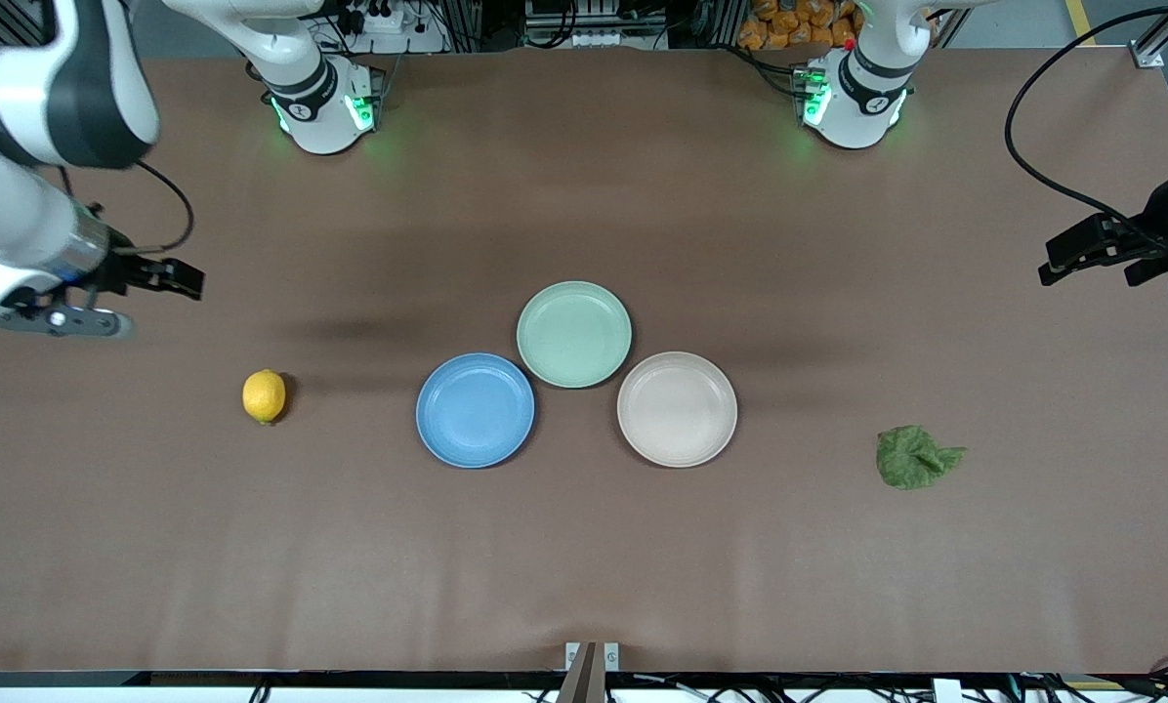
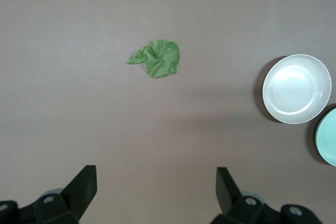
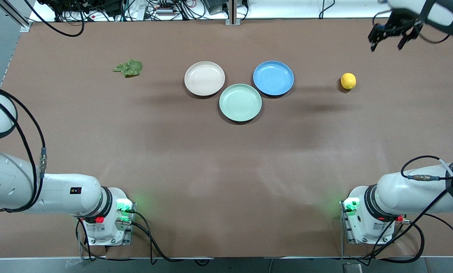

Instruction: Pick lemon and lettuce from blue and beige plates

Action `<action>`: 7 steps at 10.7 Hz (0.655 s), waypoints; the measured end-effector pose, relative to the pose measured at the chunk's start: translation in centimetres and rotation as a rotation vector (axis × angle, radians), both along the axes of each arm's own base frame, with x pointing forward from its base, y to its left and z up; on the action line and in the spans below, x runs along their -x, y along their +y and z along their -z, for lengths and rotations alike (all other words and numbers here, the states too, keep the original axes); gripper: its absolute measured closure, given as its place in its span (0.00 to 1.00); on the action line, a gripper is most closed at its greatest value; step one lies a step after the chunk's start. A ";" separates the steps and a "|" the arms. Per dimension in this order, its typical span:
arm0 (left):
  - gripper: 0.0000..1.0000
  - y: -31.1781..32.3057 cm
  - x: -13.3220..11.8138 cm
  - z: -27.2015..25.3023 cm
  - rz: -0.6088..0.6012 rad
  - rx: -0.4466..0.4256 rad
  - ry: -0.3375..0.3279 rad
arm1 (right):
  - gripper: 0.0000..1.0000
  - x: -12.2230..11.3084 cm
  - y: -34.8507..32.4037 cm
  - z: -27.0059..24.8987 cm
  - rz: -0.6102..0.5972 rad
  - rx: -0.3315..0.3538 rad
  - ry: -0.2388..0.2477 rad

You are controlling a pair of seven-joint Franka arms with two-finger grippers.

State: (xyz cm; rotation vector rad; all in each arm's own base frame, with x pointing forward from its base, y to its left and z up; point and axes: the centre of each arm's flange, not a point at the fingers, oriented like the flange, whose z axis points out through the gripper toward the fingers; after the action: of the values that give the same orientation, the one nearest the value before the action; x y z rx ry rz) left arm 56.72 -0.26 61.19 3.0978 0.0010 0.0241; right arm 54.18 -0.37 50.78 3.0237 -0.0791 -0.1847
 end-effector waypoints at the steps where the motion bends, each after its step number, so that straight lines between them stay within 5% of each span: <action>1: 0.00 0.0 0.0 0.0 0.000 0.000 0.000 | 0.00 -0.4 0.3 -2.3 -0.002 0.000 -0.030; 4: 0.00 0.0 0.0 0.0 0.000 0.000 0.001 | 0.00 -1.3 1.0 -8.6 -0.011 -0.002 -0.145; 7: 0.00 0.0 0.0 0.0 -0.001 0.000 0.001 | 0.00 -0.6 2.1 -15.4 -0.021 -0.005 -0.200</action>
State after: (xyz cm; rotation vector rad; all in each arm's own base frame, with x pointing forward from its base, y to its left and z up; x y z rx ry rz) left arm 56.74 -0.23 61.17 3.0979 0.0018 0.0234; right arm 54.83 1.70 66.15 3.0367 -0.0632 0.1197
